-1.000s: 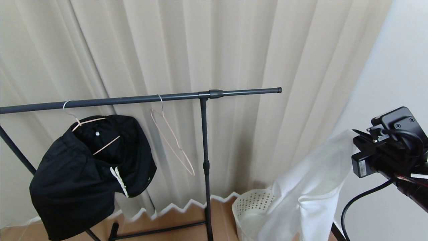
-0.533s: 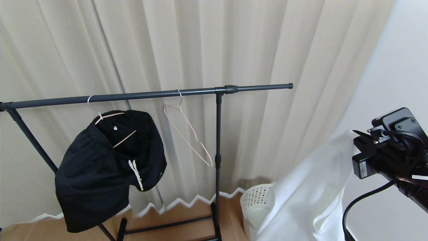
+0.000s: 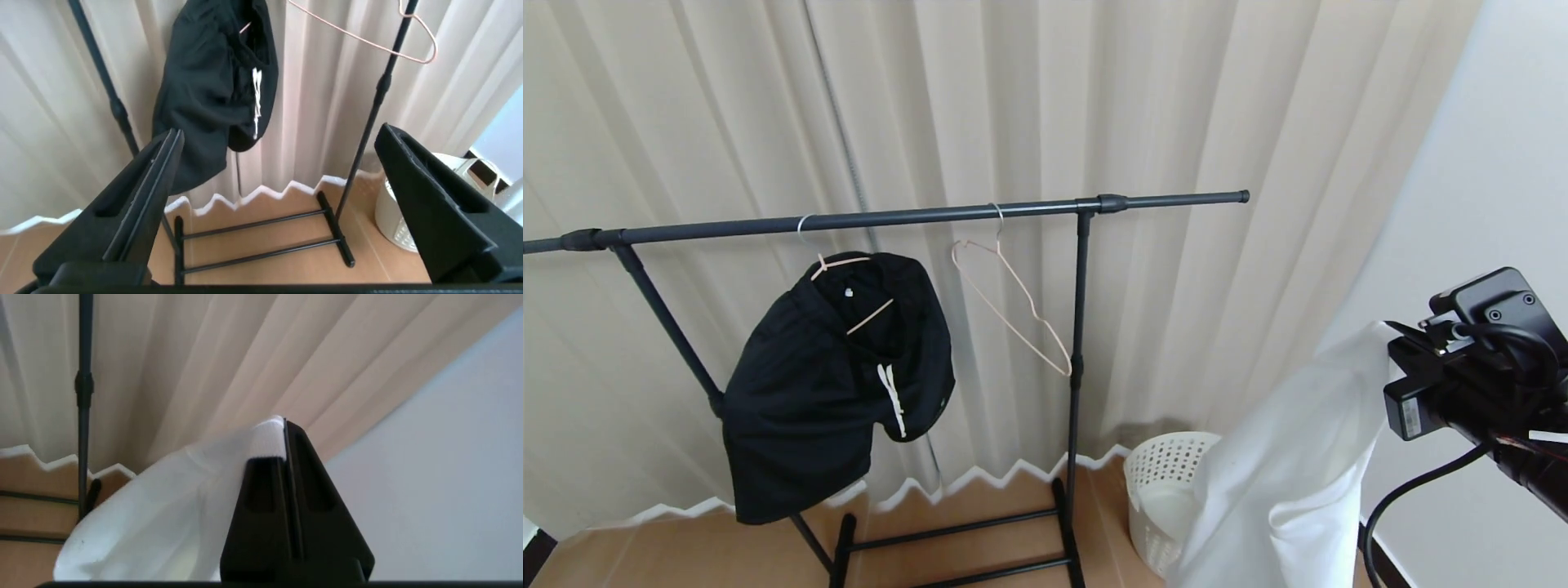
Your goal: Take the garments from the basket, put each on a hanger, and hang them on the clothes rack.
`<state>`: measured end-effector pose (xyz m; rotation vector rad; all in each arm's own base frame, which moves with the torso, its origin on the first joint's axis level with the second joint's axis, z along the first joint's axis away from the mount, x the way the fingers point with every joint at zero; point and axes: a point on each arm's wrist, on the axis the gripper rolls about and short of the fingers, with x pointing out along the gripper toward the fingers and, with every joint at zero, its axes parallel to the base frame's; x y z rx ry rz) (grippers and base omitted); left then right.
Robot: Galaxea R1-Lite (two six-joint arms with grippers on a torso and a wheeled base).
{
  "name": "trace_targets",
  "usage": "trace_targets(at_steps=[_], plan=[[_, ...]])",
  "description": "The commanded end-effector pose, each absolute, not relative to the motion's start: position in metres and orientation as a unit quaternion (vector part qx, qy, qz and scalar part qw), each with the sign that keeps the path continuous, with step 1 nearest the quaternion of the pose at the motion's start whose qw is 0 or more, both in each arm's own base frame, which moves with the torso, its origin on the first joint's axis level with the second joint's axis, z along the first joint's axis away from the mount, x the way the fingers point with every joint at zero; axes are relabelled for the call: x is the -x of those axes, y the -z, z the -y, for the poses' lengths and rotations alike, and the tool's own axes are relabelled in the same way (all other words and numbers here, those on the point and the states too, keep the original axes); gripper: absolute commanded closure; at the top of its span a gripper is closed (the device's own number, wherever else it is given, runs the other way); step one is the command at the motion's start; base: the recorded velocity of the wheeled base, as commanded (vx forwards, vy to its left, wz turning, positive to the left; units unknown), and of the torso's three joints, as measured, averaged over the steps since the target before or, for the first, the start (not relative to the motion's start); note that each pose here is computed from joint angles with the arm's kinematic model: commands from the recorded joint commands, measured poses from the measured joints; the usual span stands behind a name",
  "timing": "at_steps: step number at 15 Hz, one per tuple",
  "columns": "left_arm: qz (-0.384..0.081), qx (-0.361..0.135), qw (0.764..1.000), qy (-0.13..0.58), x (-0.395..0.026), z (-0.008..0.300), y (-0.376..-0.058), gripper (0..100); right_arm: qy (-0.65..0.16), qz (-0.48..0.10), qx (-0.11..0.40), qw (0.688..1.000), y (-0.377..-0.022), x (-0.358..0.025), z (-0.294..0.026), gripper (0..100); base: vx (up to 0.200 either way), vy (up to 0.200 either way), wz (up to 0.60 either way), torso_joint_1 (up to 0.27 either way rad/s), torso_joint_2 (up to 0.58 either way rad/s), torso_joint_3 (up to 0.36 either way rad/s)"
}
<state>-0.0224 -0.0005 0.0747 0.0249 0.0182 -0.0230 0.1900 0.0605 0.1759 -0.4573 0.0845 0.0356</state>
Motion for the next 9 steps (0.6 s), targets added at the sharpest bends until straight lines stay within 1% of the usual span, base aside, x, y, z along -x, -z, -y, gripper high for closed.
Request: trace_targets(at_steps=[1,3,6,8,9], plan=[[-0.010,-0.013,1.000,0.012,0.0224,0.0005,-0.0747,0,-0.019,-0.042,0.232,0.972,-0.1756,-0.1894,-0.0604,100,0.000,0.000,0.00,0.000,0.00,0.000],[-0.010,-0.017,1.000,0.015,0.0222,0.0006,-0.0747,0,-0.024,-0.044,0.239,0.970,-0.1740,-0.1899,-0.0605,100,0.000,0.000,0.00,0.000,0.00,0.000],[-0.011,-0.027,0.999,0.025,0.0223,0.0010,-0.0745,0,-0.024,-0.042,0.238,0.970,-0.1745,-0.1890,-0.0602,100,0.000,0.000,0.60,0.014,0.00,-0.001],[-0.013,-0.053,0.998,0.025,0.0220,0.0010,-0.0752,0,-0.023,-0.041,0.238,0.970,-0.1751,-0.1885,-0.0600,100,0.000,0.000,0.00,0.000,0.00,0.000],[-0.034,-0.052,0.998,0.025,0.0190,0.0010,-0.0763,0,-0.023,-0.041,0.238,0.970,-0.1752,-0.1889,-0.0602,100,0.000,0.000,0.00,0.000,0.00,0.000]])
